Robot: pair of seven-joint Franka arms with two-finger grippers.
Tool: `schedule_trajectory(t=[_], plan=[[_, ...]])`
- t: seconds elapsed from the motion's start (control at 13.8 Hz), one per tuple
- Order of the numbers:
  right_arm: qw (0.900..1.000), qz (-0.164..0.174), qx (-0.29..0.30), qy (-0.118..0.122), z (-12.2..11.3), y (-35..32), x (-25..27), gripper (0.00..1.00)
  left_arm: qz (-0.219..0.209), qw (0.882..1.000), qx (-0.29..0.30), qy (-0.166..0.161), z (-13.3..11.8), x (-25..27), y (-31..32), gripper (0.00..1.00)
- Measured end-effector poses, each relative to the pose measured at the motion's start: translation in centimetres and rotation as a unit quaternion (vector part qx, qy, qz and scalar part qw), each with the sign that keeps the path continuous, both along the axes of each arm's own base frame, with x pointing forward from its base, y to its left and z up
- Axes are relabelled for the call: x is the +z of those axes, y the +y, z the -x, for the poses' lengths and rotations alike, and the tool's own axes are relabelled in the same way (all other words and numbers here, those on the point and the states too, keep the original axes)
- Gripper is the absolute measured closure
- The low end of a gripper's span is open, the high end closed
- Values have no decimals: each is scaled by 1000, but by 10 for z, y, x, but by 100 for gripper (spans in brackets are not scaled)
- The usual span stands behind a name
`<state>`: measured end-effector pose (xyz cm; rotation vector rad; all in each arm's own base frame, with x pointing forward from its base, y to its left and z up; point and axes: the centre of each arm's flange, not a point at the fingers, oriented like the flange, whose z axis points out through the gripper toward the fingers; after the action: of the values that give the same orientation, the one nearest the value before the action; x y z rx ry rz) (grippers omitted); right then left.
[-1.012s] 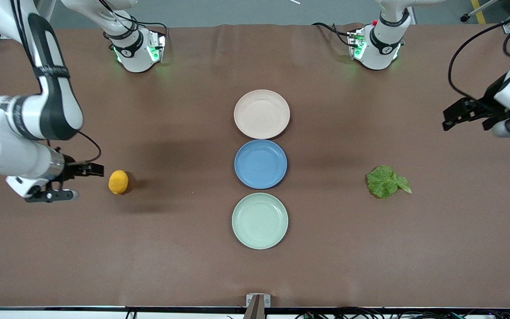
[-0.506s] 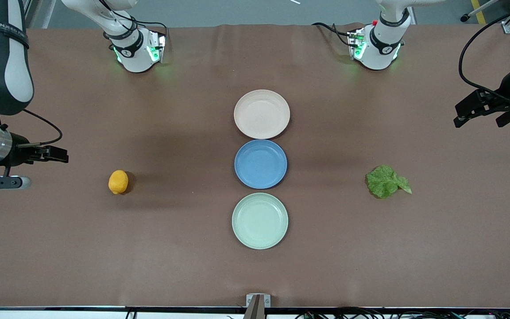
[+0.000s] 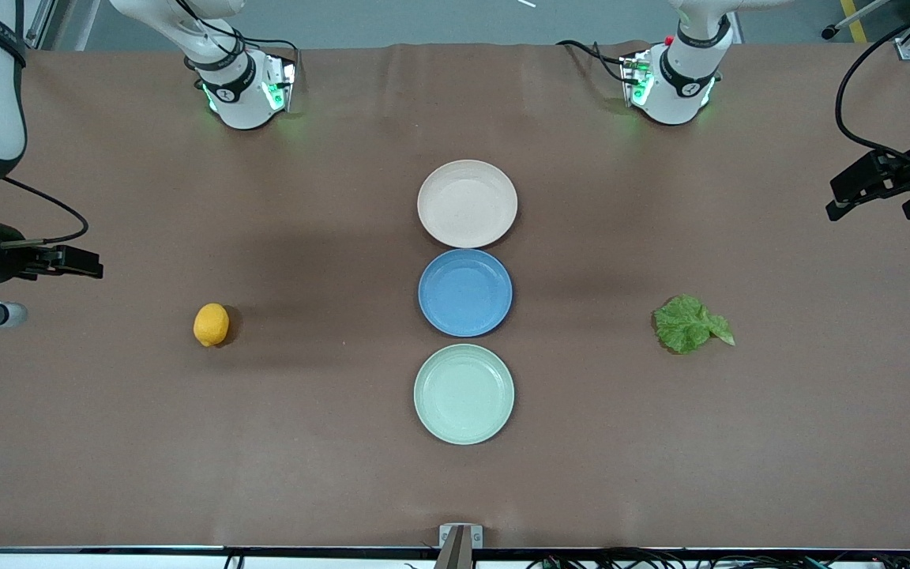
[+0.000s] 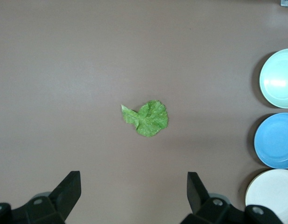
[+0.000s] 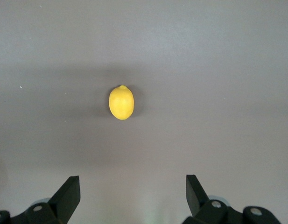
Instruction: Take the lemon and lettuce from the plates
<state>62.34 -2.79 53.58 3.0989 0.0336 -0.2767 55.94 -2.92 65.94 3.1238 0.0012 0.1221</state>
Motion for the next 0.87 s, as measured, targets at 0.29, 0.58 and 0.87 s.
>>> schedule_trajectory(t=[0.29,0.58,0.87], plan=[[1000,-9,-2,-1,-2,1,-6,0,0,1000,-5,5,-2,-4,1,0],[1000,-12,0,-28,6,2,-10,0,0,1000,-6,8,-3,-7,1,0],[999,-15,0,-39,46,2,6,0,0,1000,-7,9,-3,-7,-1,0]])
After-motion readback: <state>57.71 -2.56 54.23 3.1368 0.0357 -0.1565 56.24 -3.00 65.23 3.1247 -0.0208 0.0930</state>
